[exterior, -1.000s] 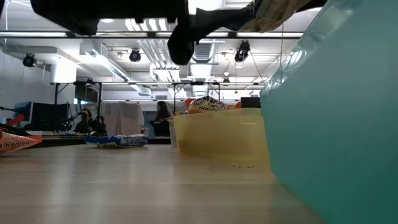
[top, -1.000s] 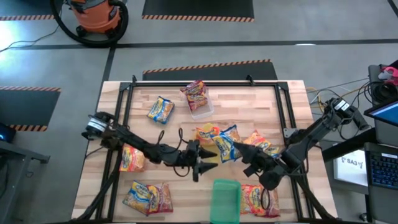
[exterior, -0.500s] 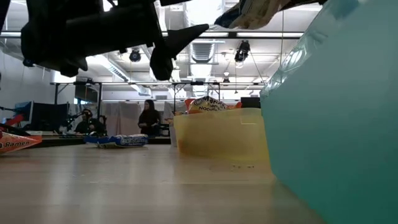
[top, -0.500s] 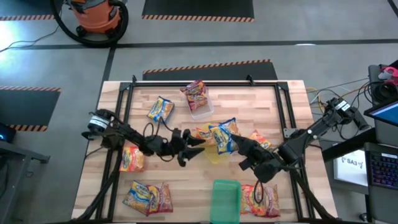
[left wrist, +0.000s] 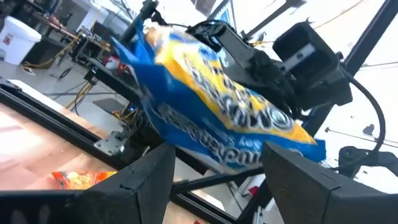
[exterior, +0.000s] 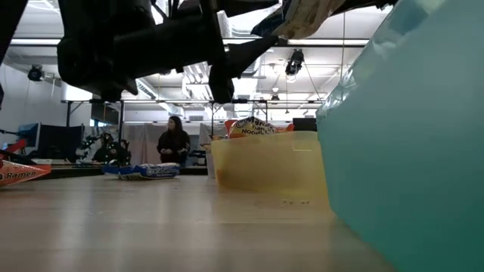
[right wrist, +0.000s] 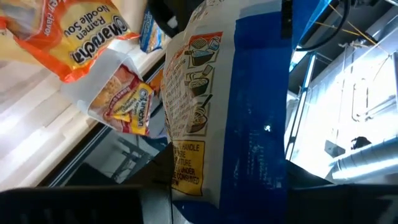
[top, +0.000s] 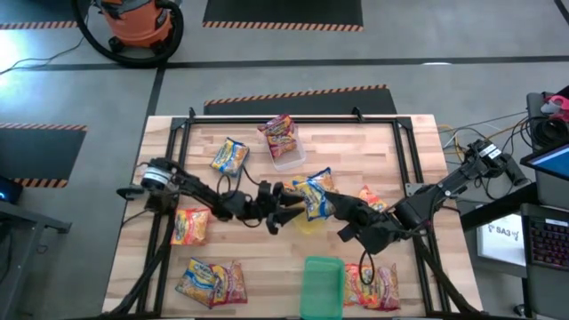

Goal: Sort Maruchan noodles
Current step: Put the blue noodle pack into the green bin

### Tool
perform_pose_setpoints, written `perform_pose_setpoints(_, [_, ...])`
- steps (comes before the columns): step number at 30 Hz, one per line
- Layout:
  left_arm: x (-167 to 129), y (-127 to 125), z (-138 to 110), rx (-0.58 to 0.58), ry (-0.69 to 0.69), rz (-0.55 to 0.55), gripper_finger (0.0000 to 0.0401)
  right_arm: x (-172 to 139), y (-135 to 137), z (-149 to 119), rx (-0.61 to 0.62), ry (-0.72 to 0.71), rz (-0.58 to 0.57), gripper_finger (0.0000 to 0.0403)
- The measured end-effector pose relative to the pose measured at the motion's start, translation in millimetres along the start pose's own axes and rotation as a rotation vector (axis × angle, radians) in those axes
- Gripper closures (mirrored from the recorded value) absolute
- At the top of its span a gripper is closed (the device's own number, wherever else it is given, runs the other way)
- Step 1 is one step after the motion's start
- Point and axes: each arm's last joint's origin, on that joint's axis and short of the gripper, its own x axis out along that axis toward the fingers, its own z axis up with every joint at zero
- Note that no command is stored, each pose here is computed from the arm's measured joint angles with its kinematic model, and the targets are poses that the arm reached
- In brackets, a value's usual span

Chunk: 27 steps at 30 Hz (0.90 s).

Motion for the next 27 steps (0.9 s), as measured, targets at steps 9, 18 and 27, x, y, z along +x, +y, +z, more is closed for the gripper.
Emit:
perform_pose_setpoints(9, [9.2, -2.2, 7.5, 0.044, -0.047, -0.019, 0.0179, 0.1, -2.3, 1.2, 0.019, -0.038, -0.005, 0.0291])
perform_pose_setpoints(18, [16.7, -1.7, 13.1, 0.054, -0.082, -0.010, 0.0179, -0.5, -4.4, 1.8, 0.035, -0.060, -0.013, 0.0292])
perform_pose_setpoints(27, [21.1, 5.1, 20.1, -0.149, -0.073, -0.053, 0.0179, -0.5, -3.9, 3.7, -0.062, -0.111, -0.009, 0.0292])
